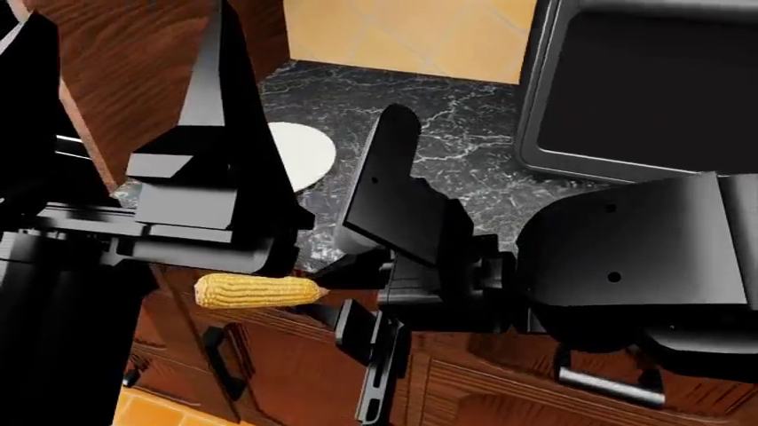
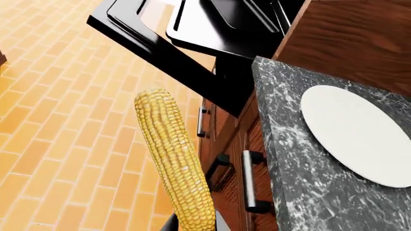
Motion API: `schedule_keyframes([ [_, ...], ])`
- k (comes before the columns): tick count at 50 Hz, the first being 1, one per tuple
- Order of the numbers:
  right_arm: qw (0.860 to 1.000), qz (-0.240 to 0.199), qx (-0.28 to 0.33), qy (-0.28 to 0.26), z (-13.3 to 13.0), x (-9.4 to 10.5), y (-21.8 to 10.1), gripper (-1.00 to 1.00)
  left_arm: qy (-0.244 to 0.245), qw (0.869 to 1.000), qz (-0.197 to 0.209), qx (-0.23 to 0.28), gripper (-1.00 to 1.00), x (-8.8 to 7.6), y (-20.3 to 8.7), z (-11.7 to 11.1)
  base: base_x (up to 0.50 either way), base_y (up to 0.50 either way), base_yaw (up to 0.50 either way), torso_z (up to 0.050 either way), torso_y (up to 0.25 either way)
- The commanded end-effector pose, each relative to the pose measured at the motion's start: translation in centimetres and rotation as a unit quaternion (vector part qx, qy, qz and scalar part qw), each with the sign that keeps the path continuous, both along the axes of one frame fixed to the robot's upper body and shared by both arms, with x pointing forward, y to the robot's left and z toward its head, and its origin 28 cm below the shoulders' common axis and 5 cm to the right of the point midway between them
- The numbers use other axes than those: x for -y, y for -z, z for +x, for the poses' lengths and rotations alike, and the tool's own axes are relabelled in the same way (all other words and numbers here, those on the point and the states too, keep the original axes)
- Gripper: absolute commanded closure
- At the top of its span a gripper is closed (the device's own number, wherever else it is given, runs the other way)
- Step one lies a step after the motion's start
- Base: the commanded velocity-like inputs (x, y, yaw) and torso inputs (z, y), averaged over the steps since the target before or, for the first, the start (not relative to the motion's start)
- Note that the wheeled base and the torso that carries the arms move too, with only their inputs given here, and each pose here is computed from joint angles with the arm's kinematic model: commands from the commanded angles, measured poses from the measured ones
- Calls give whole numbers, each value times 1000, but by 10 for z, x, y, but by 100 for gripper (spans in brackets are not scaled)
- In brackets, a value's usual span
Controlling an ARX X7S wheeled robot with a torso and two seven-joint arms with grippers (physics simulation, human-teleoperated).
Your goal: Pick the corn from the oven and place it on the plate on the counter.
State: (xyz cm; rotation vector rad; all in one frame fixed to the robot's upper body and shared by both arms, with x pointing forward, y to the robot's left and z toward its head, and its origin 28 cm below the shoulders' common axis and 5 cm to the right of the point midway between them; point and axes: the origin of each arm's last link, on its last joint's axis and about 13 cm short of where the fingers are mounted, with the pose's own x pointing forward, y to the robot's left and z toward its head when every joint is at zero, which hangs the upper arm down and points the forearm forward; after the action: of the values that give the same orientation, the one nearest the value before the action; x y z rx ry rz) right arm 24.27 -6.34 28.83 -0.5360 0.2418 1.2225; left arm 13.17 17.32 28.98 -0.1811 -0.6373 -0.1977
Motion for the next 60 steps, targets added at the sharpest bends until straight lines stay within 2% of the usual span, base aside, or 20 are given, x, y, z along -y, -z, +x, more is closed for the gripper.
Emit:
schedule_keyframes([
  [1, 1000, 4, 11, 4, 2, 0, -2, 100, 3, 1000, 2, 0, -100, 1, 0, 0, 318, -426, 0, 0, 0],
  [8, 1000, 10, 19, 7, 4, -1, -4, 100, 3, 1000, 2, 0, -100, 1, 0, 0, 350, -416, 0, 0, 0],
  [14, 1000, 3, 29, 5, 3, -1, -2, 100, 3, 1000, 3, 0, -100, 1, 0, 0, 6, 3, 0, 0, 0],
  [47, 999, 12, 28, 8, 3, 1, -3, 100, 11, 1000, 2, 0, -100, 3, 0, -1, 448, 240, 0, 0, 1],
  [55, 1000, 12, 21, 20, 11, -1, 8, 100, 10, 1000, 2, -1, -100, 3, 0, 0, 13, 8, 0, 0, 1],
  [60, 999, 11, 23, 47, 29, -4, 15, 100, 10, 1000, 2, 1, -100, 3, -1, -1, 0, 0, 0, 0, 2],
])
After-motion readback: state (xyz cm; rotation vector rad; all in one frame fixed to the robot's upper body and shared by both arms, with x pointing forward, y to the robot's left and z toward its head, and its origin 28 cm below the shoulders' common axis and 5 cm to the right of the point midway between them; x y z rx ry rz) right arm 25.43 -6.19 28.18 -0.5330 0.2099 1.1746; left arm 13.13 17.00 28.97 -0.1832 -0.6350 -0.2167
